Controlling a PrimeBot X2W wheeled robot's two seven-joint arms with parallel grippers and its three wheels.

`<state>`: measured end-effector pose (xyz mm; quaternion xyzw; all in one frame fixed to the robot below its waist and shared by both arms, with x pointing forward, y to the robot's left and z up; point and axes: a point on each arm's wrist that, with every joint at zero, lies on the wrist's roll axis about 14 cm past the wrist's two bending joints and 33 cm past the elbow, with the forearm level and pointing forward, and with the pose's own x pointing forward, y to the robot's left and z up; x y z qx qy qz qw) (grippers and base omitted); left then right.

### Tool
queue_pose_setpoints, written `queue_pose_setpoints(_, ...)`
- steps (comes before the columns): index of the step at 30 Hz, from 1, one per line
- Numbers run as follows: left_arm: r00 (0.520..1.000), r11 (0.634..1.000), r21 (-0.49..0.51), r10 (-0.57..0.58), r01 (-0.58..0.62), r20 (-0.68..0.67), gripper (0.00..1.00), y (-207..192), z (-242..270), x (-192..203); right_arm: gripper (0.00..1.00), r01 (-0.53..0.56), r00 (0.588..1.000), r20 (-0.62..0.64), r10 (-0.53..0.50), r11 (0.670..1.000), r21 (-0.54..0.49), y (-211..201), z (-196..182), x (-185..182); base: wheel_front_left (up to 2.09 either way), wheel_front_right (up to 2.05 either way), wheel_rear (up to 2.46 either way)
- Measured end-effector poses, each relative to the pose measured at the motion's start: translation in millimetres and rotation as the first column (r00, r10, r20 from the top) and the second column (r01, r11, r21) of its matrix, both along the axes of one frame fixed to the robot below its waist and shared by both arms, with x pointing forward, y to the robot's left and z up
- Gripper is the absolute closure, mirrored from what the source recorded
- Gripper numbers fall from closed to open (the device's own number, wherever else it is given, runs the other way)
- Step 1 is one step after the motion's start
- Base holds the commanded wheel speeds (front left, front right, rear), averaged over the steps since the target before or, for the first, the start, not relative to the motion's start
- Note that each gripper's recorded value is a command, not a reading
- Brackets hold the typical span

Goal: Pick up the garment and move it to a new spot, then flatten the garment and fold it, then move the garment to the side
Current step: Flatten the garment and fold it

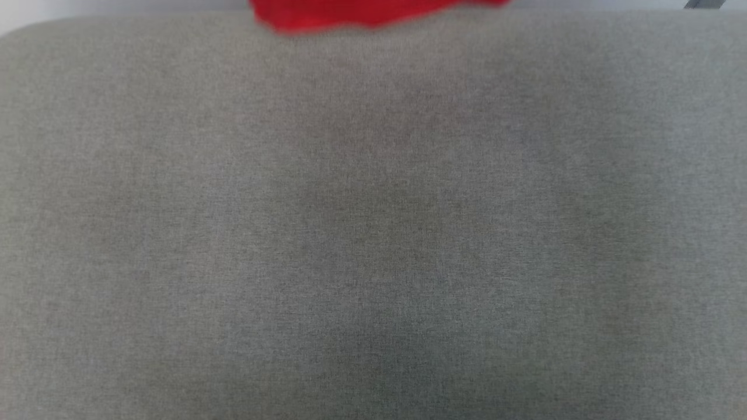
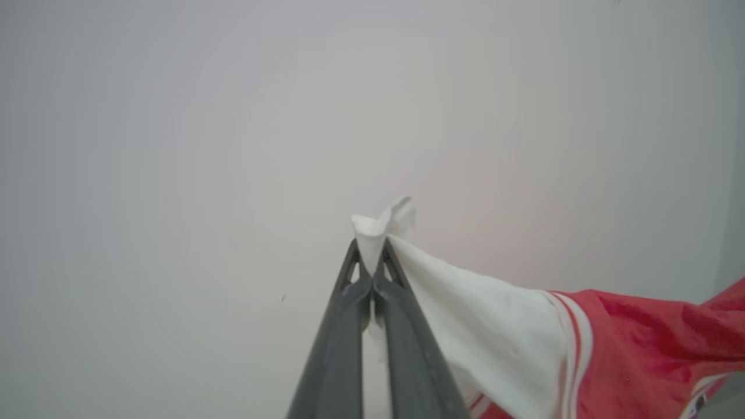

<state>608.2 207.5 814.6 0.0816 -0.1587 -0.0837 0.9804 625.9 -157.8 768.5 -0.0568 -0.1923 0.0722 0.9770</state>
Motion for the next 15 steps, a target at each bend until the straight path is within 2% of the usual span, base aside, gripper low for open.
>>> queue_pose_setpoints(2,0.999,1.000,-0.003,-0.013,0.013,0.043,1.00,-5,0,6,1.00,0.004,1.000,0.025,-0.003,1.000,-0.024,5,-7,7,0.00,0.00,0.00)
queue_pose_setpoints(7,1.000,0.999,0.017,-0.027,0.027,0.003,1.00,-11,-31,14,1.00,-0.023,0.995,-0.100,0.019,0.999,-0.040,21,-56,21,0.00,0.00,0.00)
queue_pose_setpoints(10,0.995,1.000,0.016,-0.005,0.006,-0.101,1.00,-1,-73,17,1.00,-0.033,0.974,-0.228,0.019,0.998,-0.057,25,-98,24,0.00,0.00,0.00)
queue_pose_setpoints(14,0.964,1.000,0.004,0.016,-0.016,-0.265,1.00,9,-135,13,1.00,-0.069,0.914,-0.402,0.046,0.997,-0.043,36,-160,16,0.00,0.00,0.00)
queue_pose_setpoints(15,0.950,0.999,-0.025,0.022,-0.031,-0.311,1.00,15,-148,11,1.00,-0.075,0.897,-0.438,0.051,0.997,-0.037,38,-172,12,0.00,0.00,0.00)
